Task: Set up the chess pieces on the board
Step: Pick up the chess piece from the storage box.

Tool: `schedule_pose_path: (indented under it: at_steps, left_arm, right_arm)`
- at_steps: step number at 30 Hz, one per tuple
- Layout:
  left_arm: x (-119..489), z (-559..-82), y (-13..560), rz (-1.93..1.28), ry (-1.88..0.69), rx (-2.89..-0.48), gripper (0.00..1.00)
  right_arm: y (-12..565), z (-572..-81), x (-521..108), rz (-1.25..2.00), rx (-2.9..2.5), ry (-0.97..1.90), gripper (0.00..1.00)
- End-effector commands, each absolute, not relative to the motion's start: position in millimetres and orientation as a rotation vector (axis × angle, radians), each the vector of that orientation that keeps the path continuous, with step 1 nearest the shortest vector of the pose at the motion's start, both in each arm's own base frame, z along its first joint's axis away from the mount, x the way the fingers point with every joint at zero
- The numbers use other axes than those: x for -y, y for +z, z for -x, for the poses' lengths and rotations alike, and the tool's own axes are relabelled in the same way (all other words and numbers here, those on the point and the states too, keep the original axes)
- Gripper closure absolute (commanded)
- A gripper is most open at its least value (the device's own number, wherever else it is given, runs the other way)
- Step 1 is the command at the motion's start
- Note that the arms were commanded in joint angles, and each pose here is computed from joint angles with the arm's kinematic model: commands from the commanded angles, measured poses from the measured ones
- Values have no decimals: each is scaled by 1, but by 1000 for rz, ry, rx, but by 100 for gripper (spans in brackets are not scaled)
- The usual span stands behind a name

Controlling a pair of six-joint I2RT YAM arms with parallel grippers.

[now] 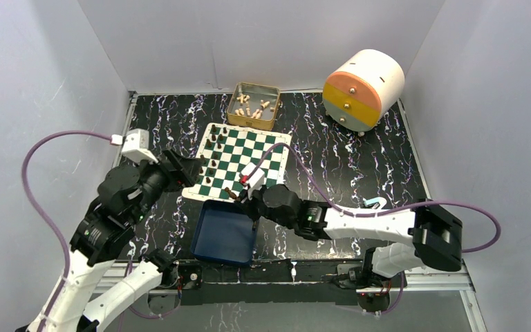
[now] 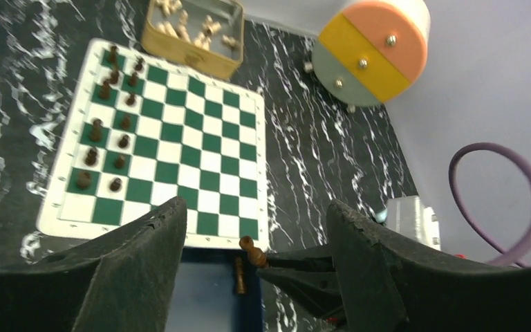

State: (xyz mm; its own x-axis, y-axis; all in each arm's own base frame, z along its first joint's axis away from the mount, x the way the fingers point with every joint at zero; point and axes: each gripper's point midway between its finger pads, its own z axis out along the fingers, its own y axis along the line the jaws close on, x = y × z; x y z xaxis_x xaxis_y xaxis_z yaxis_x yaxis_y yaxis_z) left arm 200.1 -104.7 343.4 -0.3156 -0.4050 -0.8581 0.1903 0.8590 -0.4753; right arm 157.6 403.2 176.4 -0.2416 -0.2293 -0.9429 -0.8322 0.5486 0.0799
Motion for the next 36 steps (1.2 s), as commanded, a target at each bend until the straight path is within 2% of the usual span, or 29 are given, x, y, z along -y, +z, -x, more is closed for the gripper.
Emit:
schedule_pose_path:
  at_steps: [1,4,13,22,30,36]
  left_arm:
    - [142,-199,331,124,-763,-1912,33]
    - [162,-200,325,80,-831,-1978,41]
    - [215,-184,310,-64,-1090,-2180,56]
    - [208,-183,310,-48,-1038,-2214,58]
    - [214,-183,309,-75,-1057,-2243,65]
    - [218,-182,309,-89,-1086,-2246,79]
  right_arm:
    - [241,-159,-404,770,-1529,855,90]
    - [254,-158,-398,759,-1479,862,90]
    - [288,-153,-386,733,-1358,899,90]
    - [301,-149,-377,713,-1319,923,90]
    - [303,-149,-375,718,-1311,918,90]
    - [298,-149,-378,732,-1318,910,90]
